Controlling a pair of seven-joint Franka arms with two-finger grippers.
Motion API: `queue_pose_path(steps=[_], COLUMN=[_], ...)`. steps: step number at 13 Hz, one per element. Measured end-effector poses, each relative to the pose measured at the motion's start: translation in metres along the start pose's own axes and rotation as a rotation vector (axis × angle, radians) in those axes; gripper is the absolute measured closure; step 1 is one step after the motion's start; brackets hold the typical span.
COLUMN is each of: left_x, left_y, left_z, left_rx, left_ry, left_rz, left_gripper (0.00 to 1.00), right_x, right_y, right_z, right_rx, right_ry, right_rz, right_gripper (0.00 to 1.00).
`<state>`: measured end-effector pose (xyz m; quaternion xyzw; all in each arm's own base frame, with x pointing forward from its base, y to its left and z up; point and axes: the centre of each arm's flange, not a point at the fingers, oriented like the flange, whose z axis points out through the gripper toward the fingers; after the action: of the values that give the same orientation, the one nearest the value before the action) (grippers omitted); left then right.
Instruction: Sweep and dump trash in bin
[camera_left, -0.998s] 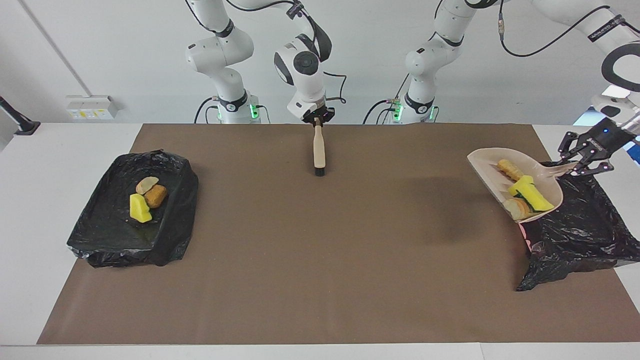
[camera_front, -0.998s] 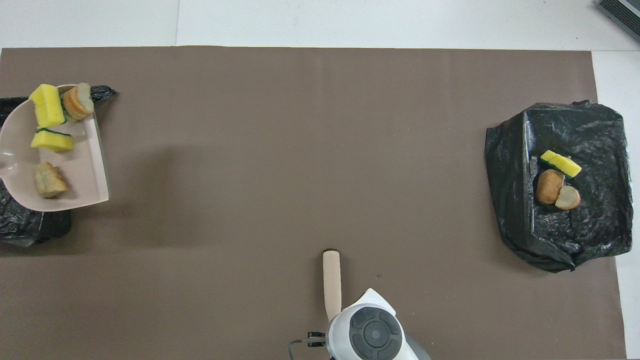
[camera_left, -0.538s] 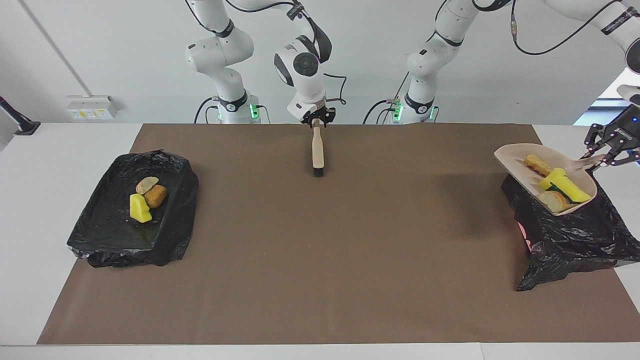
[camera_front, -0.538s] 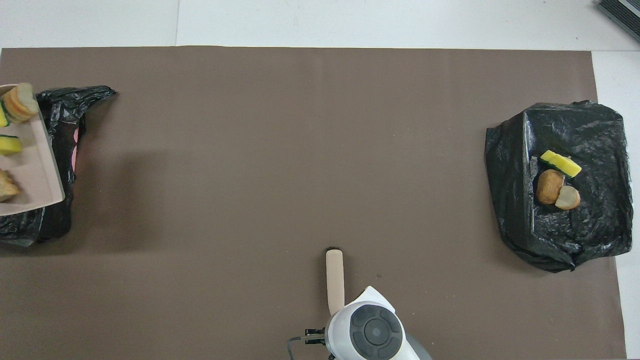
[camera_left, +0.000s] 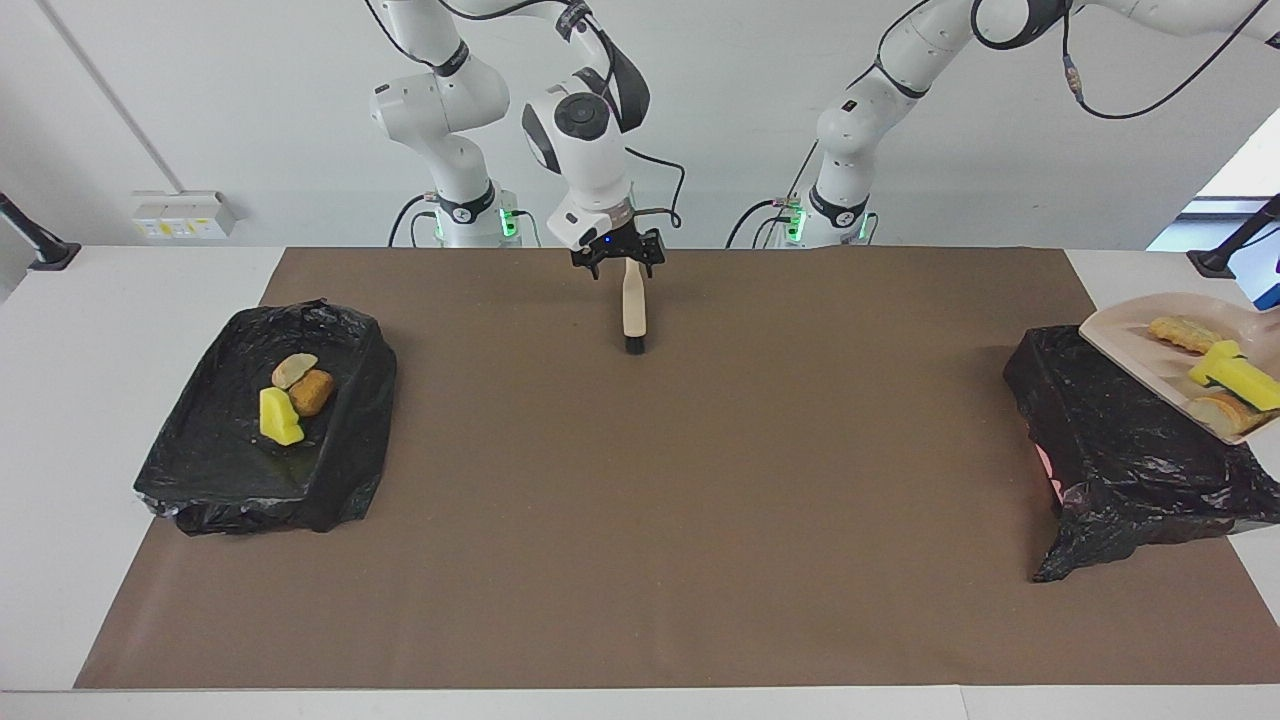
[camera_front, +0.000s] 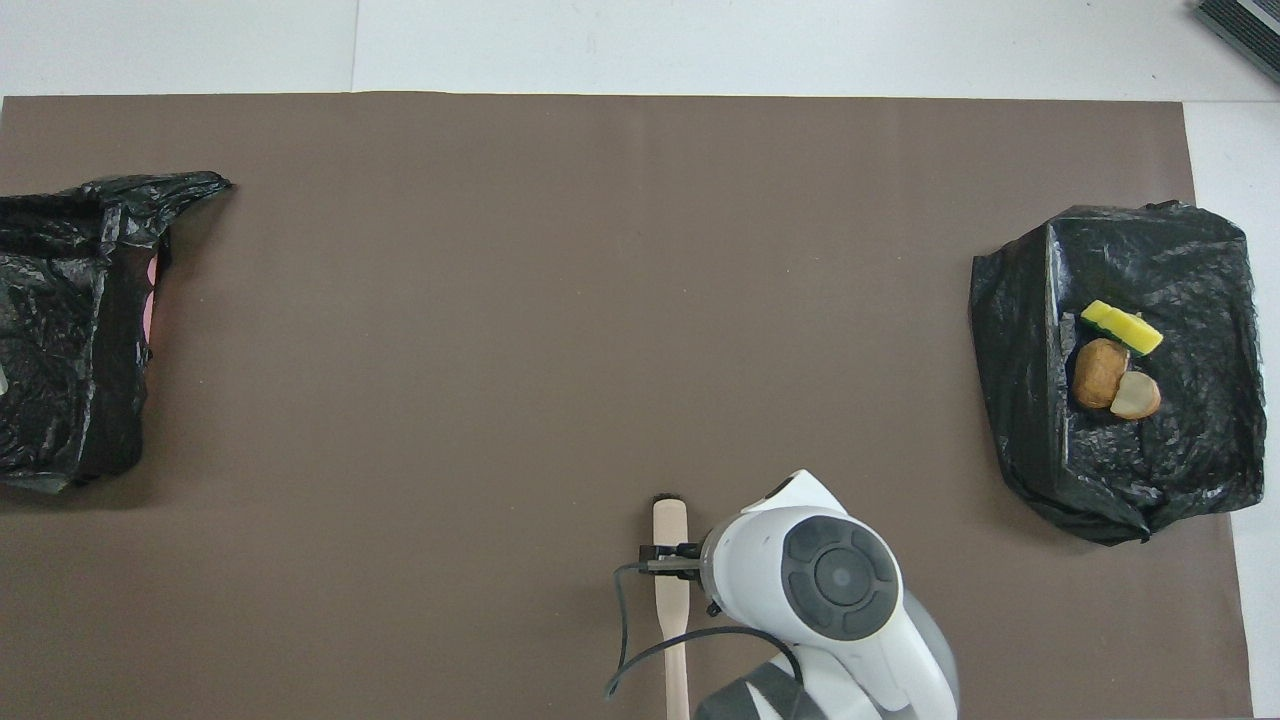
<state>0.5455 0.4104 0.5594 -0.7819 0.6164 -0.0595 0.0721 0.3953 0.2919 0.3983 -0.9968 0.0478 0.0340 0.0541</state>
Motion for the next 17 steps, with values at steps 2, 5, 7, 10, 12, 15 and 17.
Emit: queue_pose_path(steps=[2, 5, 7, 10, 12, 15, 17], left_x=[0.002, 0.034, 0.051, 0.067, 0.073, 0.093, 0.109], left_y=[-0.009, -0.031, -0.04, -0.047, -0.049, -0.053, -0.052], left_z=[-0.003, -0.001, 0.001, -0.003, -0.01, -0.033, -0.048], left_rx=[-0.012, -0.028, -0.051, -0.074, -0.075, -0.053, -0.024], left_ry=[-0.164, -0.362, -0.457, -0.565, -0.61, -0.69, -0.696], left_rz=[0.08, 0.228, 0.301, 0.374, 0.399, 0.422, 0.391], left_gripper=[0.67, 0.67, 0.67, 0.67, 0.67, 0.67, 0.67], right_x=[0.039, 0.076, 0.085, 0.097, 0.104, 0.108, 0.103], right_y=[0.018, 0.024, 0.025, 0.03, 0.047, 0.081, 0.088], right_z=[-0.017, -0.04, -0.06, -0.126, -0.177, -0.22, -0.232], right_rx=[-0.036, -0.04, -0.052, -0.067, -0.074, -0.092, -0.104], right_ry=[0.067, 0.129, 0.14, 0.135, 0.13, 0.119, 0.103], right_rz=[0.008, 0.014, 0.017, 0.048, 0.09, 0.092, 0.094], right_gripper=[0.0, 0.0, 0.0, 0.0, 0.0, 0.0, 0.0])
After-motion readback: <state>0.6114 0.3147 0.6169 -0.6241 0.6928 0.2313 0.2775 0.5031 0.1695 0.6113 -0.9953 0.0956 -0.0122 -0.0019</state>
